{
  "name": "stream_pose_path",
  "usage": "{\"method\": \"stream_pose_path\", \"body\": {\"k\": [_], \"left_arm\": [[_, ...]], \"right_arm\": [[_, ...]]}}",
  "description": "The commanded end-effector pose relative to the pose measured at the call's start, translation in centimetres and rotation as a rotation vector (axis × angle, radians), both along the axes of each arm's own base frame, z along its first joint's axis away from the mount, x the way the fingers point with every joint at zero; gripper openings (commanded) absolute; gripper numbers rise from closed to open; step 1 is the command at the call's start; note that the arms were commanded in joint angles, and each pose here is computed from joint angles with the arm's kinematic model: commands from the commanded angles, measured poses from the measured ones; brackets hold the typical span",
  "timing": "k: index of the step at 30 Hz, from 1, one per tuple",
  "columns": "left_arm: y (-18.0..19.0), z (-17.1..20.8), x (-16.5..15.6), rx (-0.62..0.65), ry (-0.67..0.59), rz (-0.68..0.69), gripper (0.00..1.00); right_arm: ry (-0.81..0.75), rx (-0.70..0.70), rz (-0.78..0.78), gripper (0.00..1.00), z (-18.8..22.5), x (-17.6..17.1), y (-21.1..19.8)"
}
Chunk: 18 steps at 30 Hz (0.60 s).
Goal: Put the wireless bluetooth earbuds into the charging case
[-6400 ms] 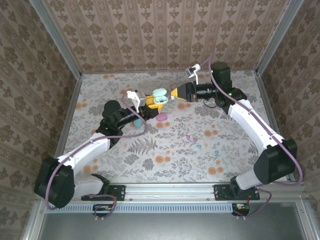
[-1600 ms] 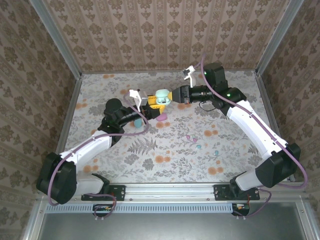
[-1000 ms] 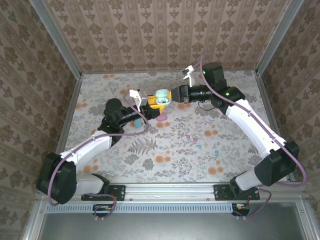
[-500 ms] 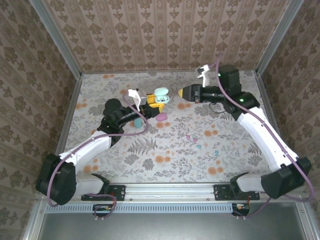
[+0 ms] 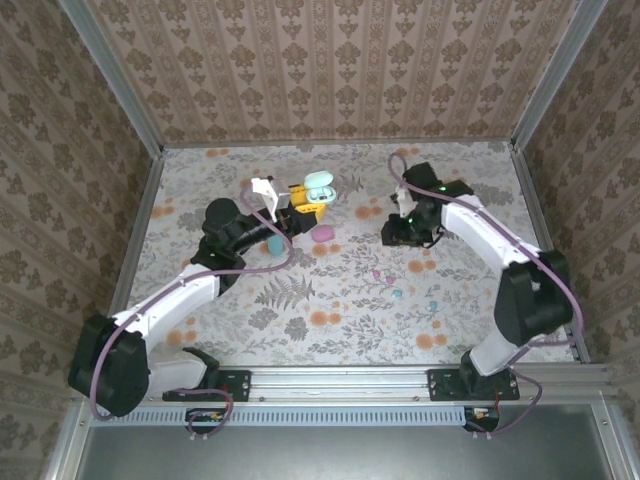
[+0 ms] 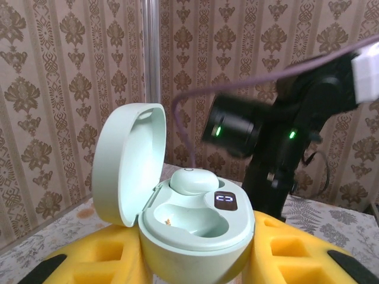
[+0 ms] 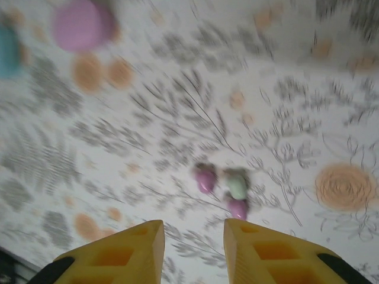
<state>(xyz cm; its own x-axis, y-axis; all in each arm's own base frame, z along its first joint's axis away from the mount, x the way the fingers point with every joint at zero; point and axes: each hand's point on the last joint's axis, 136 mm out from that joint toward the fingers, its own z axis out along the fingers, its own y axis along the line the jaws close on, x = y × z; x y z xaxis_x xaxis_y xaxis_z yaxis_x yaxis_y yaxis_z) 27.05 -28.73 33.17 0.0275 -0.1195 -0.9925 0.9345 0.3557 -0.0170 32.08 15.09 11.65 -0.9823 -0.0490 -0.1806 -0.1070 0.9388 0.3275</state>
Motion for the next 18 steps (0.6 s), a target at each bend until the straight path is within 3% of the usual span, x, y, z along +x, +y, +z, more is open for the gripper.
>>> {"method": "stream_pose_path", "body": {"k": [1,9,12,18], "left_arm": [[0.6,1.1,-0.4,-0.013,-0.045,0.036,0.31],[0.9,1.0,-0.3,-0.002,-0.051,0.053,0.31],[0.9,1.0,-0.2,-0.001,-0.051,0.056,0.30],[0.9,0.8,-0.1,0.002,-0.048,0.058,0.31]], "right_arm": [[0.134,-0.102,0.046,0.35,-2.8,-2.7,-1.0],[0.215,-0.035,0.047,0.36,-5.2,-3.9,1.2],[0.237,-0.093,0.038,0.37,-6.2,-4.2,0.6],[0.274,-0.047,0.046,0.33,-6.9,-4.7,1.5]]}}
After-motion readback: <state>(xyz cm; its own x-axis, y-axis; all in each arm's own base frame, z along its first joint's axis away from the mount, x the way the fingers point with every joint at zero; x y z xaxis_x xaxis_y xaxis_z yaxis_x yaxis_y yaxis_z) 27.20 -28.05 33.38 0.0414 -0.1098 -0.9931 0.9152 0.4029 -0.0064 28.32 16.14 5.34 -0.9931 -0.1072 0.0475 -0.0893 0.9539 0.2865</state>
